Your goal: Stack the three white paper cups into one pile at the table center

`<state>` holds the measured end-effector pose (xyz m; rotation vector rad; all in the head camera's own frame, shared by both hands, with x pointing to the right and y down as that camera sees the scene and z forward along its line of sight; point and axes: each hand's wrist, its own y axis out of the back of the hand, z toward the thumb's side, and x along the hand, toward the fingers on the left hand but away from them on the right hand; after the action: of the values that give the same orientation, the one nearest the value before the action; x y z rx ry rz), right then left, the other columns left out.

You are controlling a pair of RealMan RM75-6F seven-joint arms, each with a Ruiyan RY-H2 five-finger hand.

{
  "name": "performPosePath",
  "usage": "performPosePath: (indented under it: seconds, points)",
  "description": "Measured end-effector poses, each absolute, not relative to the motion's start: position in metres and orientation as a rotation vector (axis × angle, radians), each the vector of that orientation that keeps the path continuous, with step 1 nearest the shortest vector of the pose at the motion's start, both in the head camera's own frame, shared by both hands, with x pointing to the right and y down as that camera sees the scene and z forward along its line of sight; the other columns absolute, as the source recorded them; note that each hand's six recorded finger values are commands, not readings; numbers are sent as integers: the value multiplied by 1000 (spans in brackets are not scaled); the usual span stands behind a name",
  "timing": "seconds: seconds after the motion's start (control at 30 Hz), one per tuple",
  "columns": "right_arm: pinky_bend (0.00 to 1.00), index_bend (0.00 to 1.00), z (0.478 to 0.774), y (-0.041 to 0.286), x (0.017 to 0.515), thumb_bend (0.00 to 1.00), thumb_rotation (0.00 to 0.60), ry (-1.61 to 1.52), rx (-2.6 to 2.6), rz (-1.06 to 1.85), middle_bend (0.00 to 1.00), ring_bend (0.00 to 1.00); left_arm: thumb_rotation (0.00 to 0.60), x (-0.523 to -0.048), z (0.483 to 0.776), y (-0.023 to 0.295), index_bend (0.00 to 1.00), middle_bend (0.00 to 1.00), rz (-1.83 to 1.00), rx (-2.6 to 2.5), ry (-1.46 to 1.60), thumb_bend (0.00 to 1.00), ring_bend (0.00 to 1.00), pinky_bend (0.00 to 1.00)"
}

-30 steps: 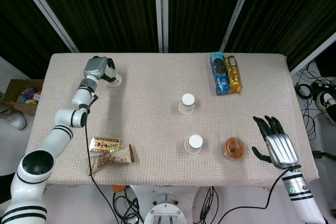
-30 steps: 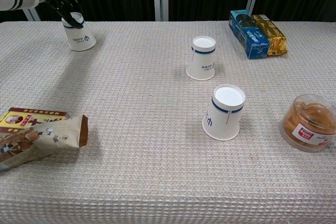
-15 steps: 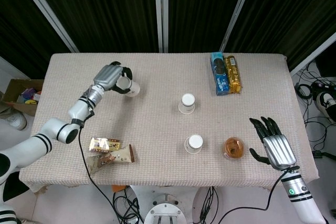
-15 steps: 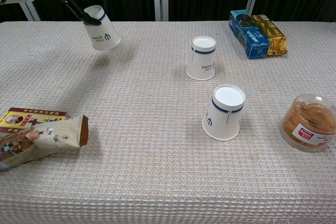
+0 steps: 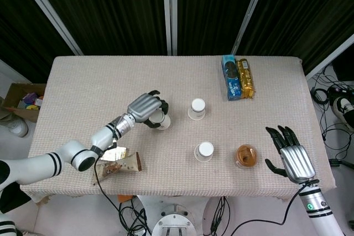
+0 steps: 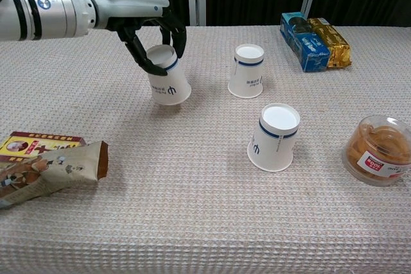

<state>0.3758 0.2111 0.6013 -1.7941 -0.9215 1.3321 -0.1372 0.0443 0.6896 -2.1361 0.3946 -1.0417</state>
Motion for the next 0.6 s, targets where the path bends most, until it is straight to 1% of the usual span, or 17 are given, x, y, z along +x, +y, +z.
performPosePath:
  seconds: [0.07,0.13,0.2,0.33,0.47,0.6]
  points:
    - [0,0,601,212,377,232,600,-924,-1793,1334,139,0,600,-130,692,49,438,463,-1037,-2118,364,247,334,138]
    - [0,0,601,212,377,231,600,-925,-1793,1334,139,0,600,-123,695,54,395,391,-1039,-2105,333,226,275,137]
    - [0,0,602,212,377,232,600,-927,-1795,1331,139,0,600,-118,698,58,331,295,-1044,-2104,317,178,210,137]
    - [0,0,602,212,376,231,600,-920,-1798,1330,139,0,600,-112,699,63,219,178,-1055,-2125,336,124,140,136]
    - [0,0,602,209,374,231,600,-905,-1800,1323,139,0,600,-118,687,58,207,170,-1049,-2131,410,120,138,135]
    - [0,0,602,204,369,231,600,-889,-1814,1313,139,0,600,-145,668,48,207,170,-1058,-2106,534,120,138,135]
